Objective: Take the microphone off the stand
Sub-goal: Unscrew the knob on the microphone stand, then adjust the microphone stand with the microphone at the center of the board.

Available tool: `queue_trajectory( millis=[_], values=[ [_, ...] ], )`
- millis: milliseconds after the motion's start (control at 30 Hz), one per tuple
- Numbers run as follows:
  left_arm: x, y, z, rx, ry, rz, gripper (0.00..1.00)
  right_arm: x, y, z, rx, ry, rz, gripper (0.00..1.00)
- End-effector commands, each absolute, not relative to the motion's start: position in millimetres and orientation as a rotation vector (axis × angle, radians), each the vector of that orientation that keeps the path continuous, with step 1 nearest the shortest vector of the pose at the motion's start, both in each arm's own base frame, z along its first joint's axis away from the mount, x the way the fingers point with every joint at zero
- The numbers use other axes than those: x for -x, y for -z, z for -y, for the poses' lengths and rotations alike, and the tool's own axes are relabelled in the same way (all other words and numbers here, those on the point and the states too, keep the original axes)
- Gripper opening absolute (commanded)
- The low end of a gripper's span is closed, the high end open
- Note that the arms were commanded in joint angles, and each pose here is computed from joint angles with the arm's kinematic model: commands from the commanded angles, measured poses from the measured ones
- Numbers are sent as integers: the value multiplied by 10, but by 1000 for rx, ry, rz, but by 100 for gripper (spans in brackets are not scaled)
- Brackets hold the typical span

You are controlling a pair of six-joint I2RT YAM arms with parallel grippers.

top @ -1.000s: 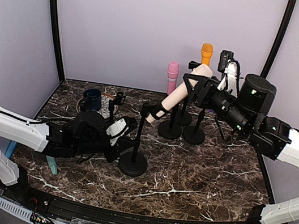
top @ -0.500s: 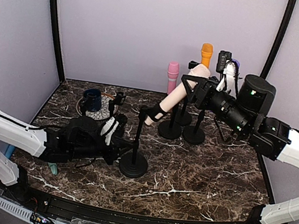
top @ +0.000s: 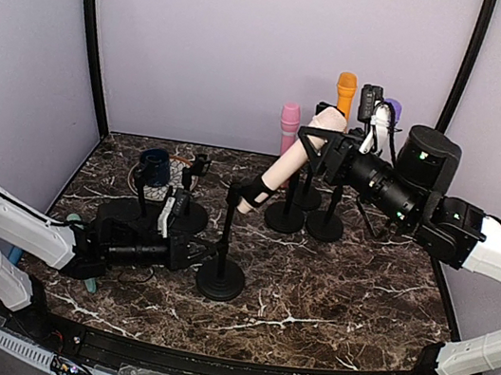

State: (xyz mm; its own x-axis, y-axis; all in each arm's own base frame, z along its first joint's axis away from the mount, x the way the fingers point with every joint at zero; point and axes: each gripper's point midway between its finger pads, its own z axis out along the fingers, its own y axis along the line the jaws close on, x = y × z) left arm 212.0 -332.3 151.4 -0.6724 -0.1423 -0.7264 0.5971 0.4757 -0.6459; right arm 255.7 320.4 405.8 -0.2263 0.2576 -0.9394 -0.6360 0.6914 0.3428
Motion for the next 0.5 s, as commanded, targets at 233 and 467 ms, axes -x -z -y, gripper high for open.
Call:
queue_trajectory(
  millis=[233,467],
  values=[
    [-1786,-1071,3320,-223,1573,-2185,0,-2544,-4164,-3227,330,-863,-1544,37],
    [-1820,-1002,3315,-239,1507,-2223,0,-2495,-4164,-3278,383,-874,-1533,33]
  ],
)
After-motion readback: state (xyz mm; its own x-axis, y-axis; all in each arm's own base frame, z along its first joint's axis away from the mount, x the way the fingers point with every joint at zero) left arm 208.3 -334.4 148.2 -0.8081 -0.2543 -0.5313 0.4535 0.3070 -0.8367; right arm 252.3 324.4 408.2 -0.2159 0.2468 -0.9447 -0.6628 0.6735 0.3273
